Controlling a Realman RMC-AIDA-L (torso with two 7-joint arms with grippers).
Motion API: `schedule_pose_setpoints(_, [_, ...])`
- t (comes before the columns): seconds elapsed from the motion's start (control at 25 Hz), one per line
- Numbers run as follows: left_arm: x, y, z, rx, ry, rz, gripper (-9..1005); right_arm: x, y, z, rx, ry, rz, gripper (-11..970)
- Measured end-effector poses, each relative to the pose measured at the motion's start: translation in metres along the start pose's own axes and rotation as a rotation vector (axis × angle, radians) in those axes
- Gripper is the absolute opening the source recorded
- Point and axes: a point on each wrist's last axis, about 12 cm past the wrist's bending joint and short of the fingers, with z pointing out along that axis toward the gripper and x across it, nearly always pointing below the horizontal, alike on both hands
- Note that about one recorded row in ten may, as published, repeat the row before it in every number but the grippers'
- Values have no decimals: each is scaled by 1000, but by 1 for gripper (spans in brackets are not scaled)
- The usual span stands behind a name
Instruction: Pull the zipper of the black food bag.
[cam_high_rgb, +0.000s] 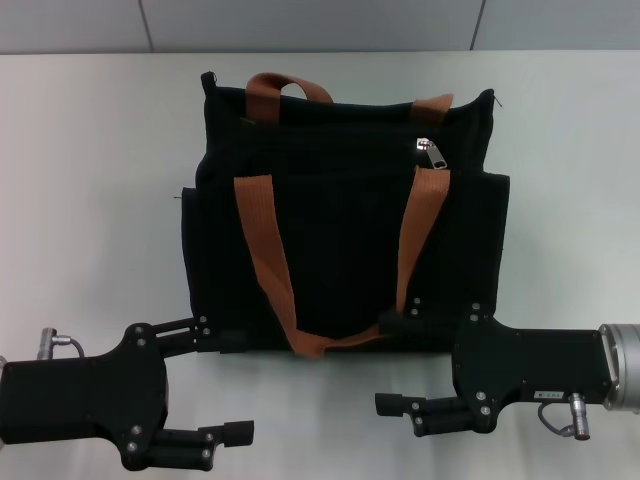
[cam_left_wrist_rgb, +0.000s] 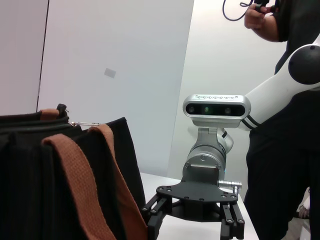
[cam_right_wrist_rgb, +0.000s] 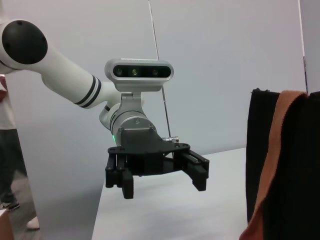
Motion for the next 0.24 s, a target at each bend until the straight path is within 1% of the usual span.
schedule_pose_setpoints(0.24, [0,0,1,3,-3,1,832,0,0,0,1,-1,-1,816])
